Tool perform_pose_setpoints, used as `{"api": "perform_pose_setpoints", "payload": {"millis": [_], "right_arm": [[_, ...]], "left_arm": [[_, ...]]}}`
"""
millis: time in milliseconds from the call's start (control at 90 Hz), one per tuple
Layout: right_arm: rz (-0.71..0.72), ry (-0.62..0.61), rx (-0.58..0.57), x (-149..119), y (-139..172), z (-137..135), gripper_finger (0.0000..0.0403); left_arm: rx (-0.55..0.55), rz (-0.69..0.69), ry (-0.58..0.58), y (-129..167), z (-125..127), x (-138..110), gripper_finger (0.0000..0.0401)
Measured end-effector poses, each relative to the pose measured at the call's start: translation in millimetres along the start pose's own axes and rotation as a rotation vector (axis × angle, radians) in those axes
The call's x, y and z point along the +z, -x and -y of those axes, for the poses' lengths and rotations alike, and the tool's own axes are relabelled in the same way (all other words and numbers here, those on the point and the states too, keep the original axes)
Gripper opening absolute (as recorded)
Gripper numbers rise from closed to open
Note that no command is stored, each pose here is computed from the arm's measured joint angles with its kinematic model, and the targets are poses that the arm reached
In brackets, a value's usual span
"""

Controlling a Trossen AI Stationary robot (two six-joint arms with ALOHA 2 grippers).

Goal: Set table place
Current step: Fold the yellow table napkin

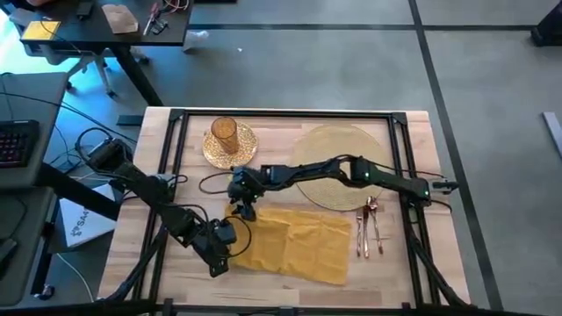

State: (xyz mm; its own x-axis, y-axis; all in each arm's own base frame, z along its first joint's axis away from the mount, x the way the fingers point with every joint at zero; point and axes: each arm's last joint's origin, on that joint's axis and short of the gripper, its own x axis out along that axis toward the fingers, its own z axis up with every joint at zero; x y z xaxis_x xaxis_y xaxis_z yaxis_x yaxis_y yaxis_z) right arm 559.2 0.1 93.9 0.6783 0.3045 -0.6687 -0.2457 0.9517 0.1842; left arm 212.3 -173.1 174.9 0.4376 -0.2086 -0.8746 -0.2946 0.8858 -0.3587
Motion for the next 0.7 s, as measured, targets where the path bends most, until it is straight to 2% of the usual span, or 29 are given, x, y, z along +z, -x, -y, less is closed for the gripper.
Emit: {"api": "perform_pose_setpoints", "payload": {"millis": [78, 156, 211, 256, 367, 522, 700], "right_arm": [[-0.032, 0.036, -0.052, -2, -2, -5, 0.0147], [-0.078, 0.061, -0.093, -4, -2, -11, 0.0085], [-0.109, 0.052, -0.102, -5, -1, -15, 0.0036], [-0.138, 0.021, -0.098, -6, 1, -17, 0.0015], [-0.200, -0.094, -0.104, -1, 18, -23, 0.0003], [-0.277, -0.181, -0.185, 18, 63, -34, 0.0000], [-0.206, -0.205, -0.322, 70, 168, -62, 0.0000]], "left_arm": [[0.010, -0.005, 0.008, -1, -2, -1, 0.0001], [0.015, -0.010, 0.018, -2, -4, -2, 0.0001], [0.015, -0.019, 0.034, -2, -4, -3, 0.0000], [0.030, -0.030, 0.048, -1, -6, -4, 0.0000], [0.076, -0.039, 0.086, 7, -6, -3, 0.0000], [0.186, 0.007, 0.048, 29, -7, 10, 0.0000], [0.338, 0.161, -0.023, 71, -5, 39, 0.0000]]}}
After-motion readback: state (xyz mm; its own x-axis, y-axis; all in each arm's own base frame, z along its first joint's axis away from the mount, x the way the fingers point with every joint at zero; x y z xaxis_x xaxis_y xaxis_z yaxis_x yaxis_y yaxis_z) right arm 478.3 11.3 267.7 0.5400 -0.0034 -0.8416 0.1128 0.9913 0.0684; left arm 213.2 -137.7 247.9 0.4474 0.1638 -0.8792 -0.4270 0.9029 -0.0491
